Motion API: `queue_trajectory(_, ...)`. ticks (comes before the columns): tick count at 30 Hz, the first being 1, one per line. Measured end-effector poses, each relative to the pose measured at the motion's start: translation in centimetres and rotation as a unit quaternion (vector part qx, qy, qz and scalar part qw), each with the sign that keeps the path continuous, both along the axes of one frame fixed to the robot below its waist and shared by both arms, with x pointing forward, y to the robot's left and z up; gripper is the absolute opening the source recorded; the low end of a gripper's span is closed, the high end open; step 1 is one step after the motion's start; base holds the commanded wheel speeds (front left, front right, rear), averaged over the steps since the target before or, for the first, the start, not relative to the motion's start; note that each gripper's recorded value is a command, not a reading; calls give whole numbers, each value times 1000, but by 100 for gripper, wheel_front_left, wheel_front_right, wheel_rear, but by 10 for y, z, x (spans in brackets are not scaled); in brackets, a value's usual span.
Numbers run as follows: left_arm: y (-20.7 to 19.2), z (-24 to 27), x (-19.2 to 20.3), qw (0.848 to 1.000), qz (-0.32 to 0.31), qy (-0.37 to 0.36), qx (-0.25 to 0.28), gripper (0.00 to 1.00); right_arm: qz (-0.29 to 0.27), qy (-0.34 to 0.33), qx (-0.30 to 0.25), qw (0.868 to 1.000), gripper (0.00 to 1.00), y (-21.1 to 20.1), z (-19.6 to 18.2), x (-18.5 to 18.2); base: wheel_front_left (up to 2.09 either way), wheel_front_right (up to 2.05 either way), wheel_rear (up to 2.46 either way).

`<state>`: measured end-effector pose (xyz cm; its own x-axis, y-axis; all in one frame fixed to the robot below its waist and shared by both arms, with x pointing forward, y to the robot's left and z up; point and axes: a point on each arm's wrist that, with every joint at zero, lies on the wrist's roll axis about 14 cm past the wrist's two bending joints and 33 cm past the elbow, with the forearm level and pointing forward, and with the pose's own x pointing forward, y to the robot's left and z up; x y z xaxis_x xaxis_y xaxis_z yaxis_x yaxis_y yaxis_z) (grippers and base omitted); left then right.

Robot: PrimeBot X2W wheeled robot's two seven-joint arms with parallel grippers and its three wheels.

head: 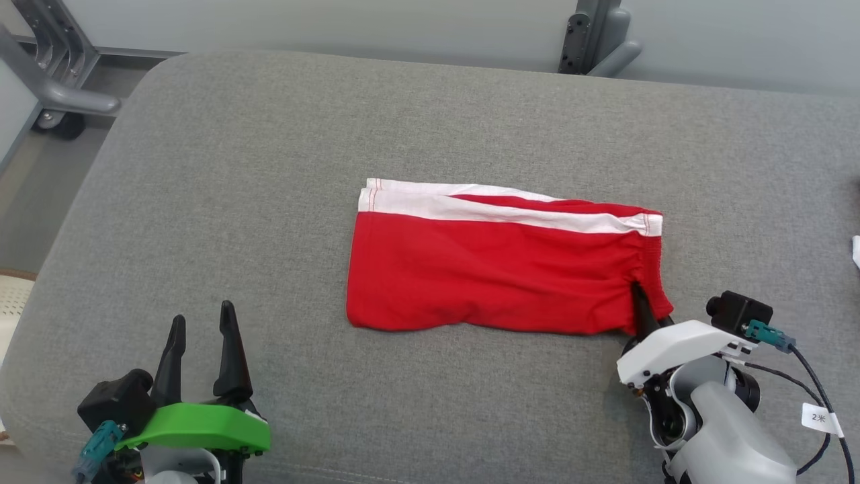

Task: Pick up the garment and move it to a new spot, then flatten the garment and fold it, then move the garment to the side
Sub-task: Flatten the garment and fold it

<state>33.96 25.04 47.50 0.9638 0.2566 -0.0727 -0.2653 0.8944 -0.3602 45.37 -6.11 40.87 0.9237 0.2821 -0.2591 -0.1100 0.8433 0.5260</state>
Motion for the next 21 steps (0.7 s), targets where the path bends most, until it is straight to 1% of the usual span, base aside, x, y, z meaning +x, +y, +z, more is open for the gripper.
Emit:
queue_trajectory(3, -4, 0, 3, 1000, -7, -1, -1, 100, -19, -7, 16, 1000, 0, -7, 7, 5, 0, 0, 0)
queue_trajectory(8, -14, -1, 10, 1000, -21, -2, -2, 100, -43, -24, 21, 999, 0, -24, 16, 9, 0, 0, 0)
queue_trajectory(10, -19, -1, 12, 1000, -30, -3, -3, 100, -55, -29, 16, 998, 0, -36, 18, 11, 0, 0, 0)
queue_trajectory(11, -23, -2, 15, 999, -37, -3, -3, 100, -68, -31, 9, 997, 0, -52, 18, 10, 0, 0, 0)
queue_trajectory(17, -42, -5, 23, 998, -67, -1, -8, 100, -97, -22, -17, 995, 0, -97, 15, 7, 0, 0, 0)
queue_trajectory(18, -42, -5, 23, 998, -67, -1, -8, 100, -97, -22, -17, 995, 0, -97, 15, 7, 0, 0, 0)
queue_trajectory(21, -48, -7, 27, 997, -77, 0, -9, 100, -109, -19, -26, 994, 0, -115, 16, 5, 0, 0, 0)
